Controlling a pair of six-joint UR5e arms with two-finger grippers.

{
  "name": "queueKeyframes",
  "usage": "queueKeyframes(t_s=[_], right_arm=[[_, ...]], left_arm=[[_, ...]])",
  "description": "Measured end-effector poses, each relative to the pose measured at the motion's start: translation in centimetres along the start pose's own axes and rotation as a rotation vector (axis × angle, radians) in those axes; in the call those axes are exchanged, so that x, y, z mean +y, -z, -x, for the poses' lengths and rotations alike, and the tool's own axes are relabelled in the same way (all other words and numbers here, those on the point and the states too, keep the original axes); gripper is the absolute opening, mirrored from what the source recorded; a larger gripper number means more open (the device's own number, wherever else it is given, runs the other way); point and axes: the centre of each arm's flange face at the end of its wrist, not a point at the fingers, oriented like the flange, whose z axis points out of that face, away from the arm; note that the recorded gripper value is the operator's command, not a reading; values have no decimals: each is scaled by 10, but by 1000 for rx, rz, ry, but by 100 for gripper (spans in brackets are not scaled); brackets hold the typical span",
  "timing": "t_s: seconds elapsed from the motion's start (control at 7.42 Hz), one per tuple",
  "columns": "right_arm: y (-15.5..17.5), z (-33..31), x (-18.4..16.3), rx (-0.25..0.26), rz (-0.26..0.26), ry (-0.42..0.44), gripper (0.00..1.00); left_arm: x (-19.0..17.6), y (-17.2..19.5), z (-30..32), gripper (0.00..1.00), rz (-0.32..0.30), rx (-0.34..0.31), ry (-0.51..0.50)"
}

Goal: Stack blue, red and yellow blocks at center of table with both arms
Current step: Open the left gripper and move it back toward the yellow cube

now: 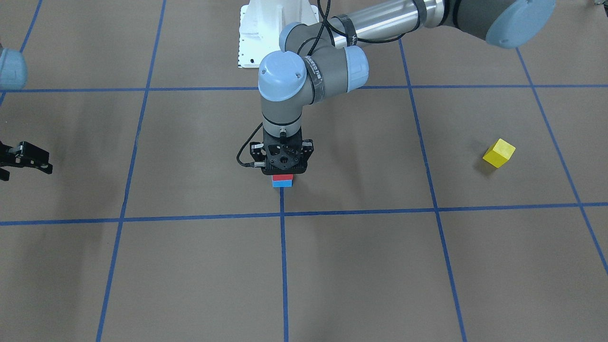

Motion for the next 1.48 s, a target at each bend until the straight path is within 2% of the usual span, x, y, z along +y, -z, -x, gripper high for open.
queueKeyframes(t_s=[0.67,0.94,1.21,1.48], right_arm=[[0,1,0,0,-1,1,100],[0,1,-1,0,-1,1,100],[0,1,-1,1,-2,1,100],[2,1,-1,1,-4,2,100]], left_arm=[[0,5,-3,99,-3,7,-2],[0,28,1,99,-9,21,-8],[4,67,70,99,-2,22,-69],[20,85,213,100,4,9,-131]])
